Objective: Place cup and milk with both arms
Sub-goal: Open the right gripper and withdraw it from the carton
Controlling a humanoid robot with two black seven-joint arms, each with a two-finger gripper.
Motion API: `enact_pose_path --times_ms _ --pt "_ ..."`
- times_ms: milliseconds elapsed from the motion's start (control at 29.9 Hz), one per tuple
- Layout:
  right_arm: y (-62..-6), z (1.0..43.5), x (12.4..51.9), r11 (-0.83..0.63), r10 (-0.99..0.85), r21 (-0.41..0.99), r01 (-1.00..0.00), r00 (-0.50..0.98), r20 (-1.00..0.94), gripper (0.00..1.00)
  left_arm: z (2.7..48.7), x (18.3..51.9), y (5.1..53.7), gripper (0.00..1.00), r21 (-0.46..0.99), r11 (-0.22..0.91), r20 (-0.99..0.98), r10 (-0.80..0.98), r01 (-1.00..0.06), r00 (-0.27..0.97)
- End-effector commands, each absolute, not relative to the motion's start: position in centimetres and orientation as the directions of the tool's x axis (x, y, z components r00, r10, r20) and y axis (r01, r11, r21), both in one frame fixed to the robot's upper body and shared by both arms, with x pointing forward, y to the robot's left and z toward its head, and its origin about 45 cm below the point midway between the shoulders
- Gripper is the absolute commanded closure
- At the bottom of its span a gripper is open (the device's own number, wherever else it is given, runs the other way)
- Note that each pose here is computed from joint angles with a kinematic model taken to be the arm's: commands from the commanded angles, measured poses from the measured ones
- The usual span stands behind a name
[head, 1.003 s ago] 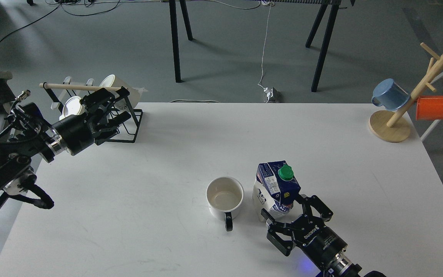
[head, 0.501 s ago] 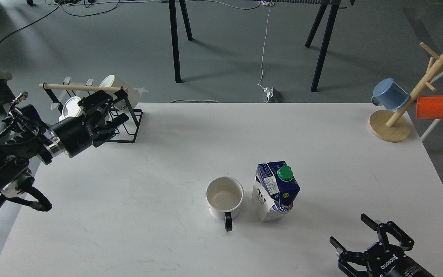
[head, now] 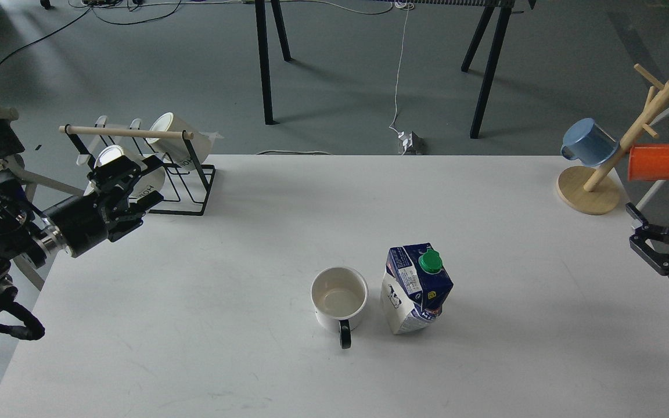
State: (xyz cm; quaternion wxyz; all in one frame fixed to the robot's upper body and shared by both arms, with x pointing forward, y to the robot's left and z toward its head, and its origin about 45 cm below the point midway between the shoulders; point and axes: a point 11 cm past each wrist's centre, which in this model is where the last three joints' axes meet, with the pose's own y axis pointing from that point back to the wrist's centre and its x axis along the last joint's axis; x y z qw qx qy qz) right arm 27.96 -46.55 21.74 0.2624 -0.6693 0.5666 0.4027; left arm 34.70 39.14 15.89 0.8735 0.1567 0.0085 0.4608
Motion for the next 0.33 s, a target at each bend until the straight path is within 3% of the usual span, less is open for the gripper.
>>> enact_pose_path --times_ms 0,301 --pt "-46.5 21.5 29.5 -0.228 -0.561 0.117 -0.967 0.033 -0.827 0.0 16.0 34.6 39.6 0.11 0.274 0.515 0.116 0.821 -0.812 0.559" --pt "-46.4 20.3 29.2 -0.225 -0.564 0.145 -0.963 0.007 -0.826 0.0 17.7 35.3 40.9 0.08 0.231 0.482 0.112 0.85 -0.845 0.515"
